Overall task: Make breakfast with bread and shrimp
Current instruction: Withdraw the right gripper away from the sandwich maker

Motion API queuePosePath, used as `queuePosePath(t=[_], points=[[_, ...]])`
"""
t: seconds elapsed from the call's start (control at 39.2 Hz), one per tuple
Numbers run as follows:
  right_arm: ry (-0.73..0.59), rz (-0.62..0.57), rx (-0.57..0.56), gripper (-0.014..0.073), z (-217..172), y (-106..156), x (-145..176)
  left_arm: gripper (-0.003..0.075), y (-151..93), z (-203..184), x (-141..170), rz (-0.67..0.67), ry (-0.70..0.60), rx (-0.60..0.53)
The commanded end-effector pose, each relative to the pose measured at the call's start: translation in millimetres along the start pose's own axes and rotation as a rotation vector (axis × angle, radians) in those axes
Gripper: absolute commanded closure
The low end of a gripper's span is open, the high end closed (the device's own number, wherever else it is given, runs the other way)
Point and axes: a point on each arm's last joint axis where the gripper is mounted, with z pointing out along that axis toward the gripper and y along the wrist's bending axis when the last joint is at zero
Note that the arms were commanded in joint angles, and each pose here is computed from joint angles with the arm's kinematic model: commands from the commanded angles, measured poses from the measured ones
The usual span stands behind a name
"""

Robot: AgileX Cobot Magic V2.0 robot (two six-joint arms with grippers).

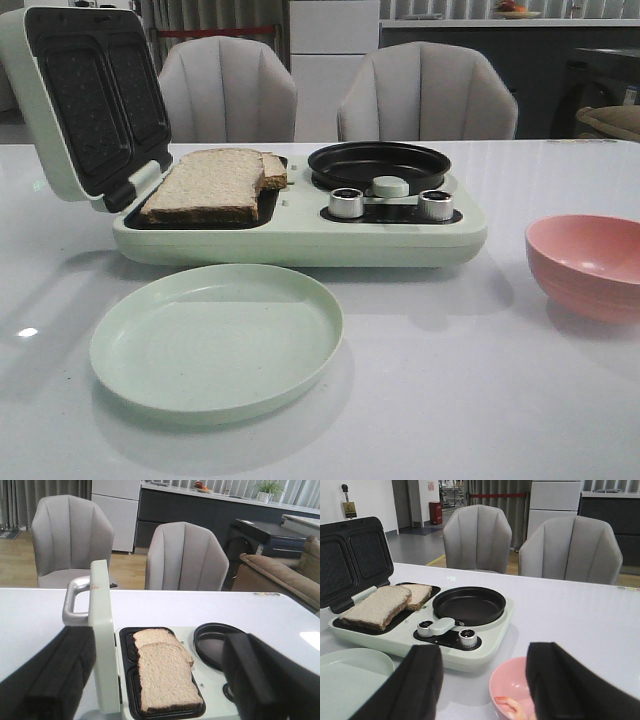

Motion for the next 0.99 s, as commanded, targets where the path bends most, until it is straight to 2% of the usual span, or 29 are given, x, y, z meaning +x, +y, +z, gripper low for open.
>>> queuePosePath(t=[0.0,0.18,0.28,0.46,0.59,0.76,0.97], points=[[-0.099,-0.001,0.017,0.0116,-0.6,-1.2,-15.7,0.0137,-3.1,17.6,-28.6,-0.036,-0.081,0.002],[-0.097,-0.001,0.016,0.0116,-0.5,-1.2,-15.5,0.0137,0.1,51.3,-49.2,-0.076,-0.061,-0.021],[-0.097,-0.001,0.016,0.0116,-0.5,-1.2,-15.5,0.0145,12.6,67.8,-59.9,-0.125,-0.046,-0.070],[-0.096,-0.001,0.016,0.0116,-0.5,-1.1,-15.4,0.0272,47.7,92.1,-73.1,-0.261,0.008,-0.167],[-0.096,-0.001,0.016,0.0116,-0.5,-1.1,-15.4,0.0315,73.0,113.0,-73.0,-0.321,0.100,-0.211],[-0.096,-0.001,0.016,0.0116,-0.5,-1.1,-15.4,0.0314,102.4,139.2,-71.6,-0.432,0.155,-0.233],[-0.096,-0.001,0.016,0.0116,-0.5,-1.1,-15.4,0.0314,122.8,169.5,-60.9,-0.526,0.210,-0.208]])
